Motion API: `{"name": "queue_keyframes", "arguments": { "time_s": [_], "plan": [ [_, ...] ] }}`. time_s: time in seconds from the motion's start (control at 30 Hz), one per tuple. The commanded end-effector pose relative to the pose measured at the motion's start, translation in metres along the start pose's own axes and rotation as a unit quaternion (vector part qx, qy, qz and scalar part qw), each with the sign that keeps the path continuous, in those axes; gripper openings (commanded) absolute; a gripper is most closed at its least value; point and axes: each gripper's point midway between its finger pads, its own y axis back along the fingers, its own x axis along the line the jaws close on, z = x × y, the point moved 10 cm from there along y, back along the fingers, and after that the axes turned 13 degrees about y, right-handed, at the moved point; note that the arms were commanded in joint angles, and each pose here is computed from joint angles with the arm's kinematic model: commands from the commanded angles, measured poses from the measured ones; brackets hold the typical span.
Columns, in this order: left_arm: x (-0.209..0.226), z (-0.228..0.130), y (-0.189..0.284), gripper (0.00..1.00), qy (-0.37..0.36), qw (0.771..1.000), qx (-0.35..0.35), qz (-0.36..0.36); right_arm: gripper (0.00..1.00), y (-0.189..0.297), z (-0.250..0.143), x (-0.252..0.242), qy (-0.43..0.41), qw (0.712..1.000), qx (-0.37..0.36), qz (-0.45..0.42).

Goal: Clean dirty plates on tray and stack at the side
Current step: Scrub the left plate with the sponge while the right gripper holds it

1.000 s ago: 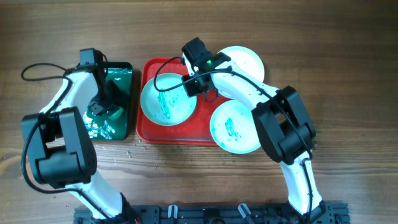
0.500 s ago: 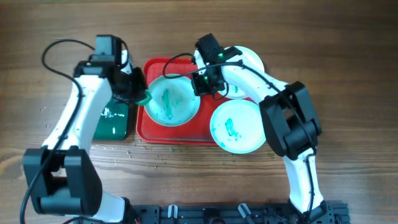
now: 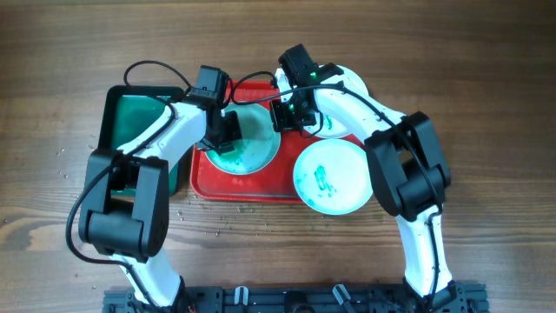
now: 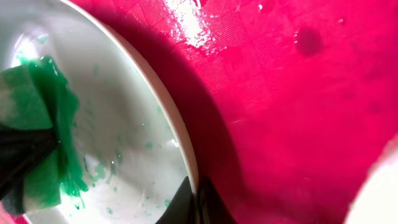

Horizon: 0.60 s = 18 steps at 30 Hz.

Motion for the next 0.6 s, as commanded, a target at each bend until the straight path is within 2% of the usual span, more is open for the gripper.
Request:
{"name": "queue_keyframes", "arguments": {
  "time_s": [0.0,0.1,0.17,0.3,0.4,0.47,0.57],
  "plan": [
    [0.01,0.001,-0.014,0.04,0.005,0.999,-0.01,0.043,0.04,-0.022,-0.009,-0.003,-0.011,0.996,0.03,0.08],
    [-0.01,-0.011,-0.014,0.04,-0.065,0.995,0.05,-0.051,0.04,-0.027,-0.01,-0.006,-0.012,0.996,0.034,0.084],
    [-0.028,-0.027,-0.012,0.04,-0.118,0.981,0.096,-0.12,0.04,-0.027,-0.009,-0.006,-0.011,0.996,0.03,0.085],
    [-0.04,-0.037,-0.013,0.04,-0.152,0.975,0.096,-0.128,0.04,-0.027,-0.009,-0.006,-0.01,0.996,0.03,0.085],
    [-0.026,-0.014,-0.015,0.04,-0.06,0.996,0.021,-0.057,0.04,-0.027,-0.009,-0.006,-0.01,0.996,0.03,0.085],
    [-0.019,-0.001,-0.015,0.04,-0.034,0.998,-0.015,-0.042,0.04,-0.027,-0.009,-0.006,-0.01,0.996,0.03,0.084],
    [0.001,0.022,-0.013,0.04,0.041,0.994,-0.093,0.025,0.04,-0.027,-0.009,-0.006,-0.008,0.996,0.029,0.085]
  ]
}}
